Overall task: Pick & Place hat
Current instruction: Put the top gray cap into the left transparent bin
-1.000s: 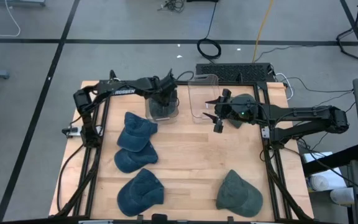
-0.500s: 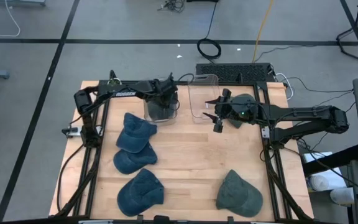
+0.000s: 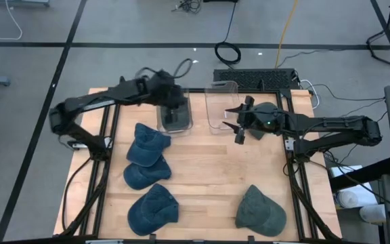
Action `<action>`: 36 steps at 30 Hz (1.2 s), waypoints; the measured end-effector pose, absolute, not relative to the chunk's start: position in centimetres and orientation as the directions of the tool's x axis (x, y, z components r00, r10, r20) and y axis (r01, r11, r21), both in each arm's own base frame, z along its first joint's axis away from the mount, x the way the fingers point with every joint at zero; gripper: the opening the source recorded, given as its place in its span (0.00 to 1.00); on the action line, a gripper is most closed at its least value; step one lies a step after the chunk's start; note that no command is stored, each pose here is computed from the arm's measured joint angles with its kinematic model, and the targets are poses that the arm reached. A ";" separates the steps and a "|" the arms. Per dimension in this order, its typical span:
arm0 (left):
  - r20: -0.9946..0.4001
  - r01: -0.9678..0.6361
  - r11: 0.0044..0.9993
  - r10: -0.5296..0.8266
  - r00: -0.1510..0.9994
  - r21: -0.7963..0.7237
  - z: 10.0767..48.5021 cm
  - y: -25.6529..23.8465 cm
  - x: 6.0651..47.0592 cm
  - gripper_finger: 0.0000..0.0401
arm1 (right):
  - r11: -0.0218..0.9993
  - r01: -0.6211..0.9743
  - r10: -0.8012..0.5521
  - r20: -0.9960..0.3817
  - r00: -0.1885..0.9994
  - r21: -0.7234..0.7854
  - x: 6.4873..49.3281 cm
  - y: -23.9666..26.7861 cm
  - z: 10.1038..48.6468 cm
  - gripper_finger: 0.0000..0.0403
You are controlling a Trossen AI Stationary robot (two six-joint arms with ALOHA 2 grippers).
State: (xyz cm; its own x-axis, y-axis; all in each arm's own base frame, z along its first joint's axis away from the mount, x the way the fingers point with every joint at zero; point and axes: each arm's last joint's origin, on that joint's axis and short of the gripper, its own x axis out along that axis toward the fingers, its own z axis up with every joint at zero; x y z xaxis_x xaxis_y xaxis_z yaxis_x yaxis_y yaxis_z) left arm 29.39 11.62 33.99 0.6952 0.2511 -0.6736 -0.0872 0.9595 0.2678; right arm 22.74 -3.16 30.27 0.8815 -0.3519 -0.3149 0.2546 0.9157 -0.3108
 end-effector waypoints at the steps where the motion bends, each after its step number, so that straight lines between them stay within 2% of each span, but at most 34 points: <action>1: -0.658 -0.081 0.962 0.237 0.715 0.259 34.8 10.9 28.9 0.08 | 0.917 0.257 -0.348 -0.297 0.889 -0.306 22.5 -3.0 30.6 0.53; 6: -0.606 -0.043 0.975 0.169 0.778 0.217 37.7 7.9 26.2 0.08 | 0.931 0.243 -0.306 -0.220 0.926 -0.271 20.8 -1.8 32.3 0.53; 10: -0.550 0.083 0.988 0.004 0.835 0.134 39.1 5.8 24.1 0.05 | 0.946 0.207 -0.253 -0.167 0.953 -0.251 19.3 -0.7 33.4 0.53; 14: -0.516 0.180 0.981 -0.116 0.849 0.077 38.5 4.4 22.3 0.01 | 0.959 0.166 -0.201 -0.136 0.970 -0.230 17.8 0.2 34.2 0.53; 21: -0.378 0.068 0.996 -0.043 0.925 0.054 36.2 3.0 19.1 0.05 | 0.977 0.119 -0.137 -0.095 0.986 -0.179 15.9 1.2 35.0 0.53; 25: -0.250 -0.010 0.998 0.025 0.968 0.061 35.5 2.7 17.0 0.04 | 0.983 0.101 -0.115 -0.085 0.990 -0.153 15.3 1.4 35.2 0.53; 29: -0.112 -0.041 0.998 0.047 0.993 0.057 34.6 2.5 15.7 0.01 | 0.986 0.085 -0.103 -0.124 0.987 -0.143 14.7 1.6 34.8 0.53; 32: -0.055 -0.048 0.999 0.049 0.997 0.022 33.7 2.4 15.1 0.03 | 0.987 0.068 -0.093 -0.178 0.980 -0.143 14.2 1.6 34.4 0.53; 36: -0.046 -0.055 0.998 0.055 0.997 0.007 33.0 2.4 14.6 0.09 | 0.999 0.054 -0.053 -0.248 0.967 0.000 13.7 1.9 33.7 0.53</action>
State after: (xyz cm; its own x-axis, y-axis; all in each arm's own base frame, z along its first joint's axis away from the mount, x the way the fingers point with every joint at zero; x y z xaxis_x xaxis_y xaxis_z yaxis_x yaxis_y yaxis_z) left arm 14.59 2.35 33.03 0.9974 0.0552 -0.0460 -0.0550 0.9985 0.0069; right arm 13.65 1.88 33.72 0.9673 -0.0526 -0.2480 0.0543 0.9985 -0.0003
